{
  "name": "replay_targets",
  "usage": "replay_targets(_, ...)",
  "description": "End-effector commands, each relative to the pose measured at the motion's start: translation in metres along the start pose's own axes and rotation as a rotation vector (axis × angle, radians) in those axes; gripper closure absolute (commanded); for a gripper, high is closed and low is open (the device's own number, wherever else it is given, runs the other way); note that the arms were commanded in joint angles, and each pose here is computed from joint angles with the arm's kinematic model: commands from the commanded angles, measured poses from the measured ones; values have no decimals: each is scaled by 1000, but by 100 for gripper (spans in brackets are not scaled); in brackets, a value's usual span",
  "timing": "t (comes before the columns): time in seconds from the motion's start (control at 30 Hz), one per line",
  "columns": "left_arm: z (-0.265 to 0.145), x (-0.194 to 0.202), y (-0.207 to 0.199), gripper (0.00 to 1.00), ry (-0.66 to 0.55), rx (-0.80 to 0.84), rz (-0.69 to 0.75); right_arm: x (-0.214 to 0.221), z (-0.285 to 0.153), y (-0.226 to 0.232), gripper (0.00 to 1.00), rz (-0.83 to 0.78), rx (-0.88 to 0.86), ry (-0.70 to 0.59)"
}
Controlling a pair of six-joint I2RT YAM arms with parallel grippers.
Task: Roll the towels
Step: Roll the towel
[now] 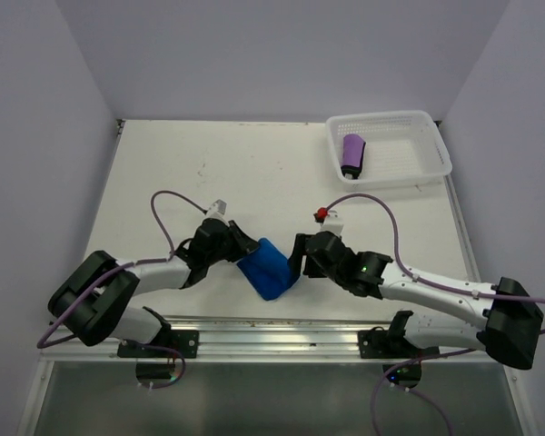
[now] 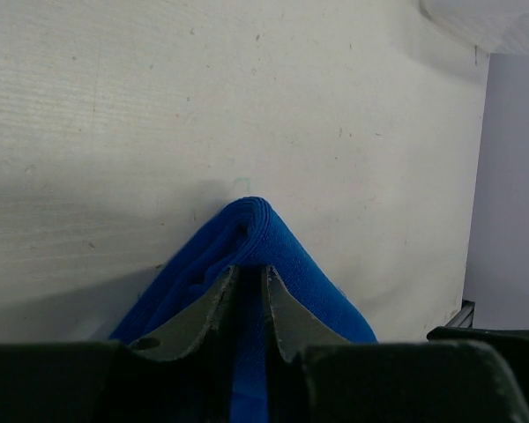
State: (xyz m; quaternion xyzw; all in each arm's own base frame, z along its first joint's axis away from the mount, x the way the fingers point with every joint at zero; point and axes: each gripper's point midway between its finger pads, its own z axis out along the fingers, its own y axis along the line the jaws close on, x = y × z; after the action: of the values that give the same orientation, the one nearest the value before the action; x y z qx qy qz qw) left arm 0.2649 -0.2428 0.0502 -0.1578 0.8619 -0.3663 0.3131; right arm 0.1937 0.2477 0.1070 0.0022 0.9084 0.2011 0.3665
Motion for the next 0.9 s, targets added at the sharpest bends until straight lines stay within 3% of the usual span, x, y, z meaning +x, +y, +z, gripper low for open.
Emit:
replay_targets(0.0, -6, 6, 23, 80, -3, -62, 31, -2, 2, 26, 28, 86, -133, 22)
replay_targets(0.27, -13, 11, 32, 80, -5, -69, 24, 11, 24, 25, 28, 159, -159, 68)
replay_targets(0.43, -16, 11, 34, 80, -6, -77, 32, 18, 30, 30, 35, 141, -203, 79)
replay_targets(0.53, -17, 11, 34, 80, -7, -81, 38, 20, 28, 35, 41, 124, -244, 87)
replay_targets(0.87, -24, 10, 45, 80, -30, -113, 34, 58, 26, 38, 43, -40, -236, 153)
